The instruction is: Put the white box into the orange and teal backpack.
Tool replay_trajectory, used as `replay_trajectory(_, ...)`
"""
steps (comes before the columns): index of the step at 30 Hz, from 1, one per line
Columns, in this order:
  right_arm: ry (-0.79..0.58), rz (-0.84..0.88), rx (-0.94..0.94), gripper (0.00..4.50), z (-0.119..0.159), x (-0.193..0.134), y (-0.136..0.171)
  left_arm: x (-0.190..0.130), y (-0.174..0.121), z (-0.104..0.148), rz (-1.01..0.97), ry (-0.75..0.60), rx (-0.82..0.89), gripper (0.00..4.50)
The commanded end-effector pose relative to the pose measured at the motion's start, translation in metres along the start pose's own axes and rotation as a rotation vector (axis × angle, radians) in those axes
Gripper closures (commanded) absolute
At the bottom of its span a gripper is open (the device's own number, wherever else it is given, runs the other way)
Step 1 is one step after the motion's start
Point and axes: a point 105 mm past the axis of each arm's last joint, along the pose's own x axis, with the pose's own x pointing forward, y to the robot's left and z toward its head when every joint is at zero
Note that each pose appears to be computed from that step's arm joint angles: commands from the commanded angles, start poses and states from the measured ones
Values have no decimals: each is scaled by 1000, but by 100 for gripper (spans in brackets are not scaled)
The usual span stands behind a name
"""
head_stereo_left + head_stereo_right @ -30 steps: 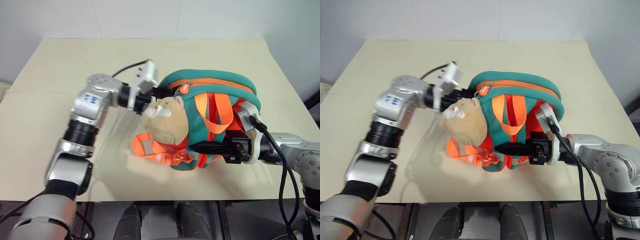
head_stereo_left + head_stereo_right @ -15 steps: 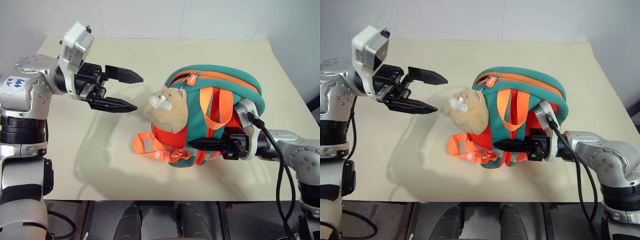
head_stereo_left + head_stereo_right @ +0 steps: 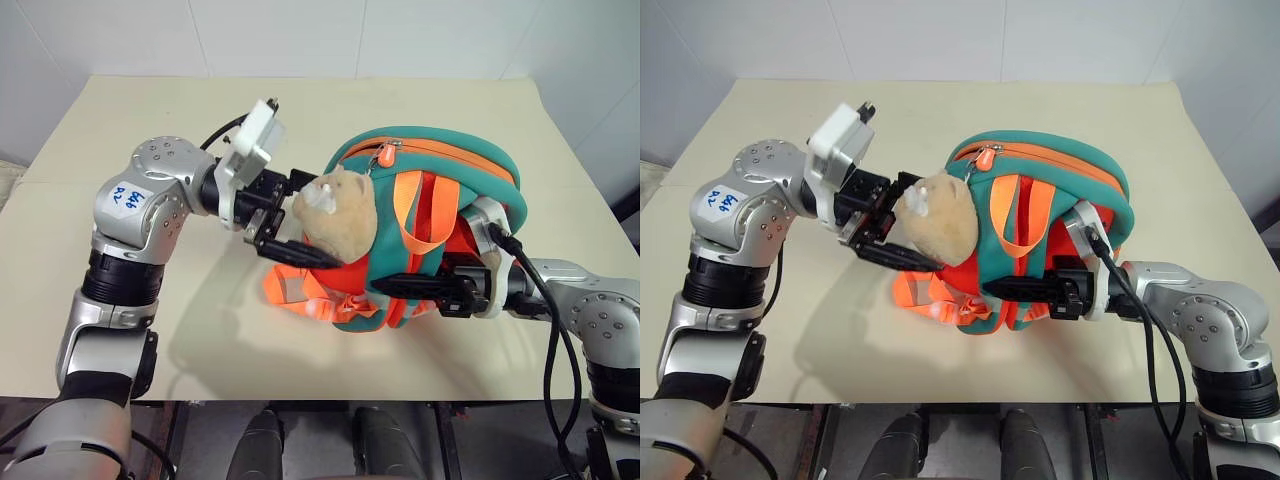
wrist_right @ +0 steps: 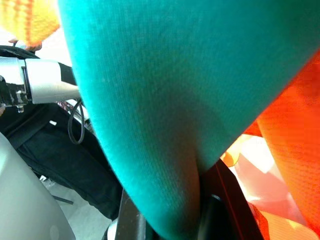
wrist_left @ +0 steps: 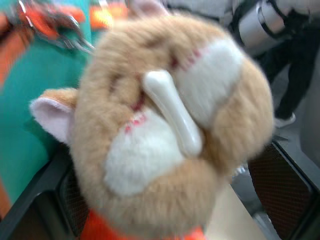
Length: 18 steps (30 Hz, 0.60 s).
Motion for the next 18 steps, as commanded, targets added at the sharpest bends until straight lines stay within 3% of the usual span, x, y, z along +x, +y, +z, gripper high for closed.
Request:
replay_trajectory(1, -13, 19, -21, 449, 1, 1, 8, -13, 3, 22, 52, -54, 49, 117)
replay_trajectory(6, -16, 14, -18, 449, 0, 1, 9, -33, 3, 25, 98, -48, 33, 257)
replay_trajectory(8, -18, 12, -17, 449, -1, 1, 10, -55, 1, 10, 126, 49, -33, 293)
replay_trajectory(10, -21, 11, -16, 449, -1, 1, 10, -75, 2, -5, 162, 128, -100, 295)
replay_trajectory(13, -26, 7, -17, 449, -1, 1, 10, -101, 16, -23, 282, 147, -158, 295)
replay_trajectory(18, -35, 4, -15, 449, 0, 3, 10, -116, 37, -67, 406, 179, -257, 295)
